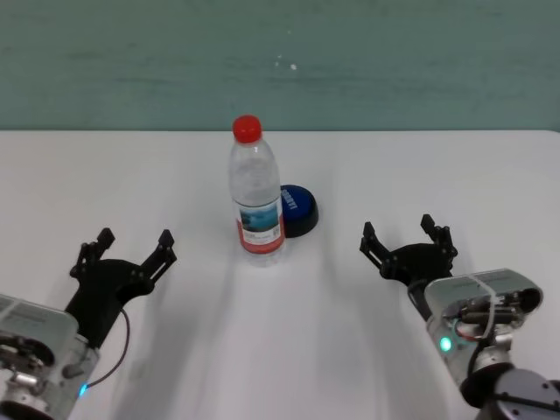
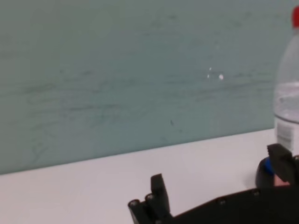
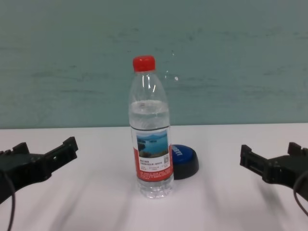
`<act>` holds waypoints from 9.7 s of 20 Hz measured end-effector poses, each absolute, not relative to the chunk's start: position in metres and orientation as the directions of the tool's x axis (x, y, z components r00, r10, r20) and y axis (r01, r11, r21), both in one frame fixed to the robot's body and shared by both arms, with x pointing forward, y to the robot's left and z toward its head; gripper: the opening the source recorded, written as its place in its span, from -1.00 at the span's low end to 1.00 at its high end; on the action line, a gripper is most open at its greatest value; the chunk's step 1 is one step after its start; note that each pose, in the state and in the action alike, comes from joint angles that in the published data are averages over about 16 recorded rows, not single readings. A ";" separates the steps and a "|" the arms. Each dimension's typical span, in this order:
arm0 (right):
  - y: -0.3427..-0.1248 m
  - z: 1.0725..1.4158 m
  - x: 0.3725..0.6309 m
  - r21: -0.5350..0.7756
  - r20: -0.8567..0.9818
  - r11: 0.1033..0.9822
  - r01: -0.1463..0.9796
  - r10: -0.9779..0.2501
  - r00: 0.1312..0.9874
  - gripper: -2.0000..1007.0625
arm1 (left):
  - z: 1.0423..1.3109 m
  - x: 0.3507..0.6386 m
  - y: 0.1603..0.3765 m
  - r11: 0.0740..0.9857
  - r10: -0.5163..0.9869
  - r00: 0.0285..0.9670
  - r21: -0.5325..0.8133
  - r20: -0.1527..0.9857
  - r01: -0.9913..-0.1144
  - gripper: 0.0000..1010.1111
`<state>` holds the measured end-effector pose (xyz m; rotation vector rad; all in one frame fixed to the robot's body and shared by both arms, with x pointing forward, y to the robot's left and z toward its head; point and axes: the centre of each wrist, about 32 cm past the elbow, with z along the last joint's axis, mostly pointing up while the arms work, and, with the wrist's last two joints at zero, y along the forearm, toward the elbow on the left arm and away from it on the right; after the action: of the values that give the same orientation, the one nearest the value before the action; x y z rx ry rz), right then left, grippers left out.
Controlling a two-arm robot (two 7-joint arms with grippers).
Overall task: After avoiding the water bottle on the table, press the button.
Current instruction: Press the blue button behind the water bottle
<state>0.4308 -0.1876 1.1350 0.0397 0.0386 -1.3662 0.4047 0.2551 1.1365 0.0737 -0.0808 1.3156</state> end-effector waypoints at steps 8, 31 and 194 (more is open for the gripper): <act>-0.188 1.135 0.431 0.006 -0.051 0.203 0.979 -0.978 0.203 0.99 | 1.139 0.392 0.252 0.324 0.936 0.323 0.017 0.142 -0.946 0.98; -0.188 1.135 0.431 0.006 -0.051 0.203 0.979 -0.978 0.203 0.99 | 1.122 0.425 0.241 0.501 0.818 0.485 0.031 0.308 -0.865 0.98; -0.188 1.135 0.431 0.006 -0.051 0.203 0.979 -0.978 0.203 0.99 | 1.147 0.440 0.294 0.495 0.809 0.464 0.008 0.360 -0.869 0.98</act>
<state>0.4308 -0.1876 1.1350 0.0397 0.0387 -1.3662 0.4401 0.2944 1.1465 0.2009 -0.3292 1.0395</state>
